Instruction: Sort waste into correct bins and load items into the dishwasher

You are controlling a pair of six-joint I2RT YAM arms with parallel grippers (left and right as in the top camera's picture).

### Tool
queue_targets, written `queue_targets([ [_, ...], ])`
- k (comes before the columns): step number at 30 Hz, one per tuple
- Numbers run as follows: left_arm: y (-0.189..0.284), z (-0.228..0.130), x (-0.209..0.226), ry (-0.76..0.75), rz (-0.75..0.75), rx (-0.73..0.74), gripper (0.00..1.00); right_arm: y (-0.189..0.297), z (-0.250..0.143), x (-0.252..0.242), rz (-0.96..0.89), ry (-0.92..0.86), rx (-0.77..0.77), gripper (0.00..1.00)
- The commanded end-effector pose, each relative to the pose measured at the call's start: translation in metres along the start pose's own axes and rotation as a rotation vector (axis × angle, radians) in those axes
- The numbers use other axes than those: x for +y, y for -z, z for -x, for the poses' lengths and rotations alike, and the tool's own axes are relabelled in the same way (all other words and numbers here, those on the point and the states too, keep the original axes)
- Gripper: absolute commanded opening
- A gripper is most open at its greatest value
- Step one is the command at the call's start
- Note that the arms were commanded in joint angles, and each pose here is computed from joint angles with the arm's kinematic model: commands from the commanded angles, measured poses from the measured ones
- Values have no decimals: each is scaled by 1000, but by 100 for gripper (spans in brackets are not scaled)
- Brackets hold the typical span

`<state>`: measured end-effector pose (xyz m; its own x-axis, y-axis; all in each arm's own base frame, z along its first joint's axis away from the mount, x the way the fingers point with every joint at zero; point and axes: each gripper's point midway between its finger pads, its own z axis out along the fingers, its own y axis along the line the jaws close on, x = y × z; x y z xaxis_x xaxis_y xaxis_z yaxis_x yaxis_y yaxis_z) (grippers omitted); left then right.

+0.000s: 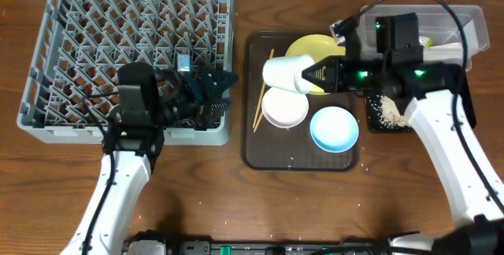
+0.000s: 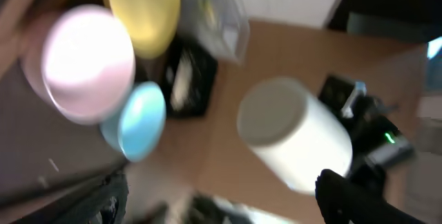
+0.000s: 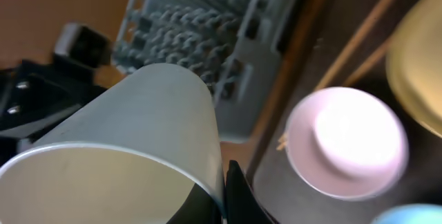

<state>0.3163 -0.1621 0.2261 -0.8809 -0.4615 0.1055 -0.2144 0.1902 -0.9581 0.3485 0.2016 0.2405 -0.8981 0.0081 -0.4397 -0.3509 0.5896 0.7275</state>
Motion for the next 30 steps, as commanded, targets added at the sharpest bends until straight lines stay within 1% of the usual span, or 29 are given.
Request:
queue_targets([
  [1,1,-28,-14,65,-72,207,88,-8,-5,16,212,31,60,1],
  [5,6,-45,-29,-139,-167,330,88,-16,-7,27,387,55,101,1],
  [13,7,-48,-29,-281,-198,334,88,-29,-11,36,525,77,146,1],
  [20,7,-47,-29,-295,-198,328,88,-44,-18,53,549,104,181,1],
  [23,6,-45,-29,-294,-194,317,88,-55,-22,57,514,99,194,1],
  [30,7,-46,-29,-294,-195,319,88,-70,-37,71,505,114,239,1],
])
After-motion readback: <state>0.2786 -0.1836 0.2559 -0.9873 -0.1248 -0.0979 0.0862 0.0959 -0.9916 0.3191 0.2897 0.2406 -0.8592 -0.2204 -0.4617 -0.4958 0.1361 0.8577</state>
